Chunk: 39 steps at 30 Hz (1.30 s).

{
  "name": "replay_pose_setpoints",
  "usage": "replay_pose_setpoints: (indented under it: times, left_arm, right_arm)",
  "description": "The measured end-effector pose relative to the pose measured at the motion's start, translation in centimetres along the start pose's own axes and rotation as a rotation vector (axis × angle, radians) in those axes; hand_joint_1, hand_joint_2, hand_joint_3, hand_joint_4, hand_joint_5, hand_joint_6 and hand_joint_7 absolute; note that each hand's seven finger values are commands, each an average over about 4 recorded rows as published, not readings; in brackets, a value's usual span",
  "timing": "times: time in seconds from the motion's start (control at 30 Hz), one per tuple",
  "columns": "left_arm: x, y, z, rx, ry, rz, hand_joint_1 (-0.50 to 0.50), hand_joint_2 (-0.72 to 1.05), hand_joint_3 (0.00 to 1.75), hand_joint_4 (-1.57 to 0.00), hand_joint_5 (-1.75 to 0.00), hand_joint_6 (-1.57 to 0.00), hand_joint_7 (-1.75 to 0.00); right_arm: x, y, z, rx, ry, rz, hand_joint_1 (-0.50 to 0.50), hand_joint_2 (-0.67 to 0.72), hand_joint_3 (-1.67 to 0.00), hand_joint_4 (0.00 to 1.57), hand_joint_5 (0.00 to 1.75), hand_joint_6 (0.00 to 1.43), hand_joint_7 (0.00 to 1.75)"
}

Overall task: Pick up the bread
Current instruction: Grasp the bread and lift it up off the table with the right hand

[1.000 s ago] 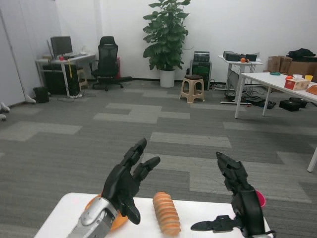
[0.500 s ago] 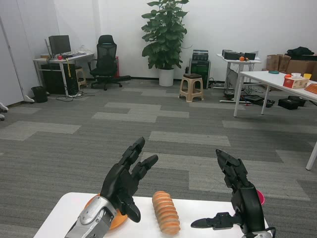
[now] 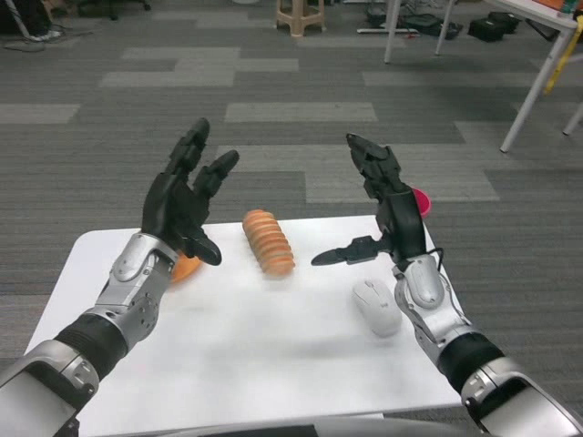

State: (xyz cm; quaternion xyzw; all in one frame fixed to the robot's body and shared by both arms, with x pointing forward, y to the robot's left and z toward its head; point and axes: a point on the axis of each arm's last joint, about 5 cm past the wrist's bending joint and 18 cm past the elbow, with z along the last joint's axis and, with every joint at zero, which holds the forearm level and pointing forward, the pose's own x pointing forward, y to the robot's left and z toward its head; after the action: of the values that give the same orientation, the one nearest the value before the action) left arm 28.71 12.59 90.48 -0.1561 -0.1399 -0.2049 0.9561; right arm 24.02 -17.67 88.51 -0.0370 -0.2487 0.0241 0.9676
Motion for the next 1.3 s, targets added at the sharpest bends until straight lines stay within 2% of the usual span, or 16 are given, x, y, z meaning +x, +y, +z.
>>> replay_pose_setpoints:
  times: [0.1,0.23,0.33,0.43,0.57,0.67,0.8,0.83,0.97,1.13,1.3]
  left_arm:
    - [-0.4,0.4,-0.3,0.009,0.021,0.022,0.5,-0.46,0.09,0.0,-0.51,0.0,0.0]
    - [-0.7,0.9,-0.5,0.015,0.037,0.048,0.5,-0.46,0.09,0.0,-0.51,0.0,0.0]
    - [-1.0,1.4,-0.6,0.018,0.041,0.074,0.5,-0.46,0.09,0.0,-0.51,0.0,0.0]
    - [-1.1,1.7,-0.5,0.017,0.036,0.088,0.5,-0.46,0.04,0.0,-0.51,0.0,0.0]
    - [-1.6,2.2,-0.4,0.02,0.036,0.109,0.5,-0.46,0.09,0.0,-0.51,0.0,0.0]
    - [-2.1,2.7,-0.4,0.026,0.042,0.126,0.5,-0.46,0.09,0.0,-0.51,0.0,0.0]
    - [-2.3,2.9,-0.4,0.026,0.041,0.135,0.5,-0.46,0.09,0.0,-0.51,0.0,0.0]
    - [-2.3,2.9,-0.4,0.026,0.041,0.137,0.5,-0.46,0.07,0.0,-0.51,0.0,0.0]
    - [-2.4,2.9,-0.5,0.025,0.041,0.141,0.5,-0.46,0.07,0.0,-0.51,0.0,0.0]
    - [-2.4,2.9,-0.5,0.024,0.041,0.142,0.5,-0.46,0.09,0.0,-0.51,0.0,0.0]
    - [-2.4,2.9,-0.5,0.024,0.041,0.142,0.5,-0.46,0.09,0.0,-0.51,0.0,0.0]
  right_arm:
    - [0.3,0.3,-0.3,-0.014,0.034,0.059,0.08,-0.22,-0.08,0.01,0.19,0.0,0.56]
    - [1.7,0.8,-0.4,-0.046,0.065,0.164,0.08,-0.24,-0.08,0.0,0.19,0.0,0.61]
    - [2.4,1.2,-0.7,-0.075,0.091,0.234,0.05,-0.29,-0.08,0.0,0.19,0.0,0.63]
    - [2.9,1.6,-0.8,-0.097,0.11,0.277,0.0,-0.29,-0.1,0.0,0.12,0.0,0.63]
    - [3.8,2.4,-1.1,-0.139,0.134,0.357,-0.05,-0.3,-0.16,0.0,0.1,0.0,0.63]
    - [4.9,3.3,-1.2,-0.185,0.153,0.417,-0.14,-0.34,-0.16,0.0,0.02,0.0,0.63]
    - [5.8,4.9,-1.5,-0.232,0.185,0.484,-0.39,-0.18,-0.16,0.0,0.0,0.0,0.63]
    - [5.9,5.1,-1.6,-0.245,0.196,0.499,-0.42,-0.16,-0.16,0.0,0.0,0.0,0.63]
    - [6.2,5.7,-2.0,-0.325,0.248,0.557,-0.44,-0.11,-0.16,0.0,0.0,0.0,0.56]
    - [6.7,5.9,-2.2,-0.435,0.284,0.571,-0.46,-0.03,-0.16,0.0,0.0,0.0,0.56]
    - [6.9,5.7,-2.4,-0.527,0.32,0.541,-0.46,-0.03,-0.16,0.0,0.0,0.0,0.56]
